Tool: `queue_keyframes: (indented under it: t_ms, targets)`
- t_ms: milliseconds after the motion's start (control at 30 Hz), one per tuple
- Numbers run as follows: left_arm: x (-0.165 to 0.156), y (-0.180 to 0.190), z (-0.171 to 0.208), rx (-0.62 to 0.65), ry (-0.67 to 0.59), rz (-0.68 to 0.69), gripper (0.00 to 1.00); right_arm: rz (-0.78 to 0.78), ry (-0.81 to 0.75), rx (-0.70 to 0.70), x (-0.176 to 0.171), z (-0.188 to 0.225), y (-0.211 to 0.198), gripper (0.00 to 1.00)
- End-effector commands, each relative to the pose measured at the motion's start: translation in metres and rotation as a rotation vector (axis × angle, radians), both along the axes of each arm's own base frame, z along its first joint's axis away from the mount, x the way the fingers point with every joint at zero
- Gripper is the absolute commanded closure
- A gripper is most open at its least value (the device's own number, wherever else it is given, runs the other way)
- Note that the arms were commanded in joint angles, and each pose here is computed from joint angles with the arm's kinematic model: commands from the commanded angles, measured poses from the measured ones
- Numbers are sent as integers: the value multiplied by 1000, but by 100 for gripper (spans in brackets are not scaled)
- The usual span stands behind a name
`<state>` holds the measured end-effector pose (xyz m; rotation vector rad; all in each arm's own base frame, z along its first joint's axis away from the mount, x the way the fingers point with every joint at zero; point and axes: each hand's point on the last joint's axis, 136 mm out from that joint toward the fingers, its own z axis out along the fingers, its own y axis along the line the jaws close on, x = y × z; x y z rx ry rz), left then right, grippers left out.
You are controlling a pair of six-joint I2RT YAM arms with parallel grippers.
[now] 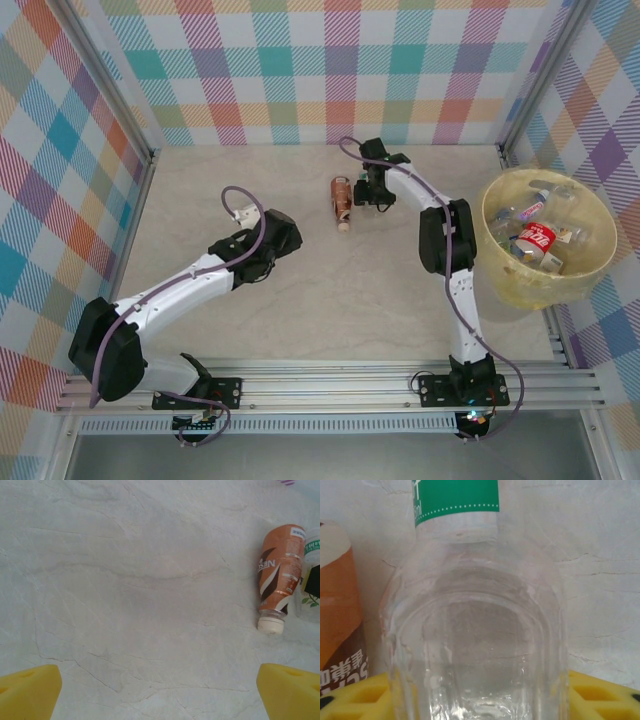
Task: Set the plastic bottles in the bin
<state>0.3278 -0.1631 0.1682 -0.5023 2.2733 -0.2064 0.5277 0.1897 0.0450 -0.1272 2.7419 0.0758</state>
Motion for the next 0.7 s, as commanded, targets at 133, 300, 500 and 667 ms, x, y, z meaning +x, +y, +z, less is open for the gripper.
queue_keyframes:
  t_ms: [133,300,500,667]
  targets:
    - [6,-15,-7,-13,23,-69,0,52,-167,65,-16,96,-3,46]
    - [16,-35,-15,-29,44,-145,0,107,-287,108,-52,169,-11,47]
    - [49,-64,-23,-34,46,-213,0,159,-433,151,-111,252,-29,48]
    - [82,-90,-33,-57,32,-260,0,148,-547,157,-151,307,-52,51]
